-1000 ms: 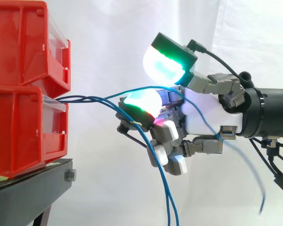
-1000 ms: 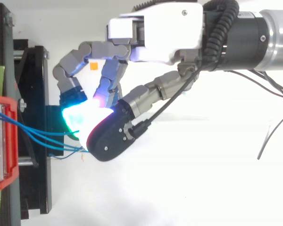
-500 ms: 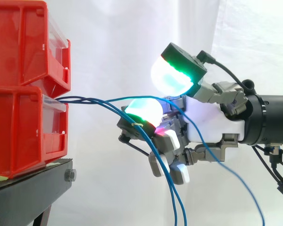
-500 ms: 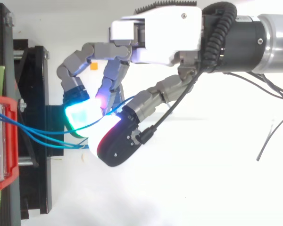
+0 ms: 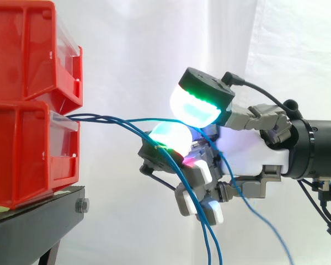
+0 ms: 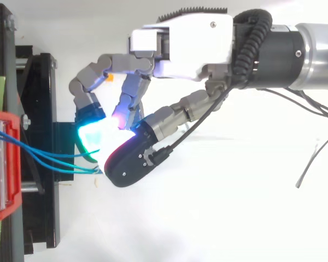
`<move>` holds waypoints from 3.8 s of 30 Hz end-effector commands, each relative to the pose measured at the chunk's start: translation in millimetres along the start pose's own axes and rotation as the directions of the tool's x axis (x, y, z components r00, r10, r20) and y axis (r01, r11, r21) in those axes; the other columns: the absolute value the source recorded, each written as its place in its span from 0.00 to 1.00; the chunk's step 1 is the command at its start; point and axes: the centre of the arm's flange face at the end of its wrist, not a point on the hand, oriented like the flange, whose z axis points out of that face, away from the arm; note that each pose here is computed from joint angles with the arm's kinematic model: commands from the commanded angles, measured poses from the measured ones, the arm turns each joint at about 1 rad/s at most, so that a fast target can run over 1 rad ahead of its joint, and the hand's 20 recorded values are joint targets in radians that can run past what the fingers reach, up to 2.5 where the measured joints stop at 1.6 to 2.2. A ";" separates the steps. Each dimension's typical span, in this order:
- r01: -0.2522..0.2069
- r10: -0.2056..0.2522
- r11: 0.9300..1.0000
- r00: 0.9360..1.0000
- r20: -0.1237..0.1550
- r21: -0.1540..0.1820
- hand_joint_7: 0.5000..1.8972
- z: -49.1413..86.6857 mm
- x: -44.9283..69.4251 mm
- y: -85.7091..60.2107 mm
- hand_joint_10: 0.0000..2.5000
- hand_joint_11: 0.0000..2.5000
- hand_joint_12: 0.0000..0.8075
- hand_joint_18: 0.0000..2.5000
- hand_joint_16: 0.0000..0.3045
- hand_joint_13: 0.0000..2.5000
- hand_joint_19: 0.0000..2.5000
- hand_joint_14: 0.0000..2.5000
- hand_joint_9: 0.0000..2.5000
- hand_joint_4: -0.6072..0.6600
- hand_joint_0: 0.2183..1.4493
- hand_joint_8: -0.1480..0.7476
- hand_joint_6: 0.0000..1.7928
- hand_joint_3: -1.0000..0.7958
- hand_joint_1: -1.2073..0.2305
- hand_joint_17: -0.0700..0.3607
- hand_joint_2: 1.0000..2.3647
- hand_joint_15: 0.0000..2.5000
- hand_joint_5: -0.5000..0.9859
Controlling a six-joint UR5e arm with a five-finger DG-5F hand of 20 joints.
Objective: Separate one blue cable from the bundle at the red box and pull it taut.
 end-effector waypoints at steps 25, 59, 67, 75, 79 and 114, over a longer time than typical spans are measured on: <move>0.010 -0.007 0.999 0.999 -0.053 0.047 0.67 -8.7 13.1 -1.2 0.01 0.26 0.50 0.45 0.18 0.43 0.25 0.01 0.42 0.50 0.30 0.58 0.48 0.56 0.34 0.45 0.01 0.19 0.25; -0.024 0.037 0.988 0.996 -0.083 0.152 0.64 -76.6 14.0 12.6 0.12 0.66 0.48 0.54 0.18 0.48 0.48 0.43 0.48 0.54 0.31 0.57 0.48 0.55 0.35 0.45 0.01 0.66 0.25; -0.021 0.034 0.990 0.995 -0.089 0.143 0.63 -75.3 16.2 13.6 0.47 0.68 0.49 0.58 0.17 0.43 0.57 0.71 0.46 0.55 0.32 0.54 0.48 0.54 0.35 0.44 0.01 0.68 0.24; -0.019 0.031 0.991 0.996 -0.087 0.134 0.62 -73.9 16.0 13.4 0.64 0.69 0.49 0.58 0.17 0.42 0.57 0.76 0.45 0.55 0.32 0.54 0.48 0.53 0.35 0.44 0.02 0.68 0.24; -0.019 0.031 0.991 0.996 -0.087 0.134 0.63 -74.2 15.9 14.3 0.64 0.71 0.49 0.58 0.17 0.42 0.56 0.75 0.45 0.55 0.32 0.54 0.48 0.53 0.35 0.44 0.02 0.69 0.24; -0.019 0.030 0.991 0.996 -0.086 0.133 0.61 -74.0 15.9 14.4 0.69 0.70 0.48 0.58 0.17 0.42 0.59 0.74 0.46 0.53 0.32 0.54 0.48 0.55 0.34 0.43 0.01 0.68 0.25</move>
